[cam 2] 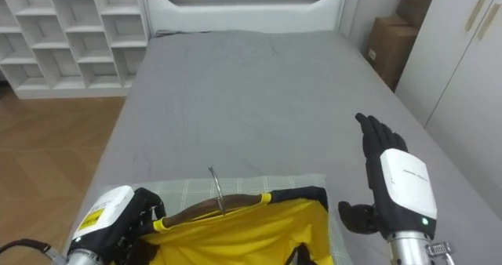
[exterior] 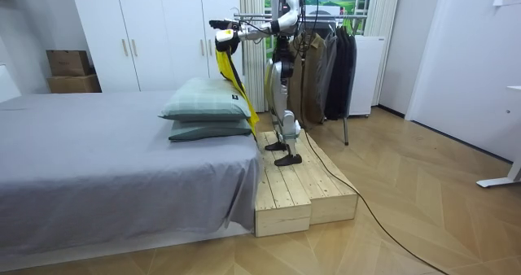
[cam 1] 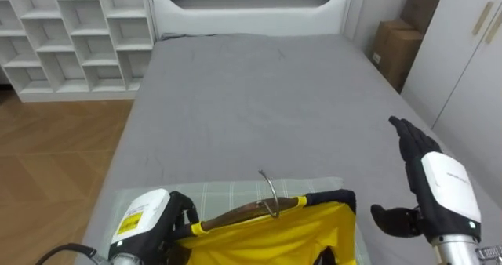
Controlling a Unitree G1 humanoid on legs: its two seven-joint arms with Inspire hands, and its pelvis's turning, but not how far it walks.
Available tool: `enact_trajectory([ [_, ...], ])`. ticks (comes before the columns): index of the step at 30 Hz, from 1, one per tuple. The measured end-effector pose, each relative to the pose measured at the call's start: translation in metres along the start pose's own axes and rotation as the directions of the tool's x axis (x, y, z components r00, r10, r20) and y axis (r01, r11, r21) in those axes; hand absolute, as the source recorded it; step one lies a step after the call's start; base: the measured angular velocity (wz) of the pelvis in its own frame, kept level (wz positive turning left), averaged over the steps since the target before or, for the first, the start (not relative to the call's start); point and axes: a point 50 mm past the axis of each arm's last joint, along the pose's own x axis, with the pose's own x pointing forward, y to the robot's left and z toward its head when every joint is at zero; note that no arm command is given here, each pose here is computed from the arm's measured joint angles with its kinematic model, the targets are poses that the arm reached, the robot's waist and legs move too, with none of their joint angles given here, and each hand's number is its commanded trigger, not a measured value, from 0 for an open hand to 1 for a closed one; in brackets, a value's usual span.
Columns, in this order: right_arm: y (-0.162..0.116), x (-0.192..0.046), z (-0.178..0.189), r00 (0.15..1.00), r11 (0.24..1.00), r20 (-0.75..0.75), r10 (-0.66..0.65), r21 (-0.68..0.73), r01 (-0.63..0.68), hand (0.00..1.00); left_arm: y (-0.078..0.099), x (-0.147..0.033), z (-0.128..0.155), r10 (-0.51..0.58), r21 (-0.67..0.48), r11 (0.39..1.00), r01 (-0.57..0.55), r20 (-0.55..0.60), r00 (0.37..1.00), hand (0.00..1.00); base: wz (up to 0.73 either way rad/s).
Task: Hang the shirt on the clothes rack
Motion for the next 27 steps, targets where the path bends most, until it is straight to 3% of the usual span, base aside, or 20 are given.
enact_trajectory([
  [9, 0.006, 0.0, 0.005, 0.993, 0.994, 0.033, 0.109, -0.006, -0.109, 0.0, 0.005, 0.0, 0.009, 0.019, 0.017, 1.0, -0.02, 0.055, 0.998, 1.0, 0.0],
  [27, 0.009, 0.007, 0.013, 0.986, 0.988, 0.066, 0.153, -0.002, -0.153, 0.0, 0.004, 0.0, 0.013, 0.016, 0.018, 1.0, -0.017, 0.083, 0.996, 1.0, 0.0],
])
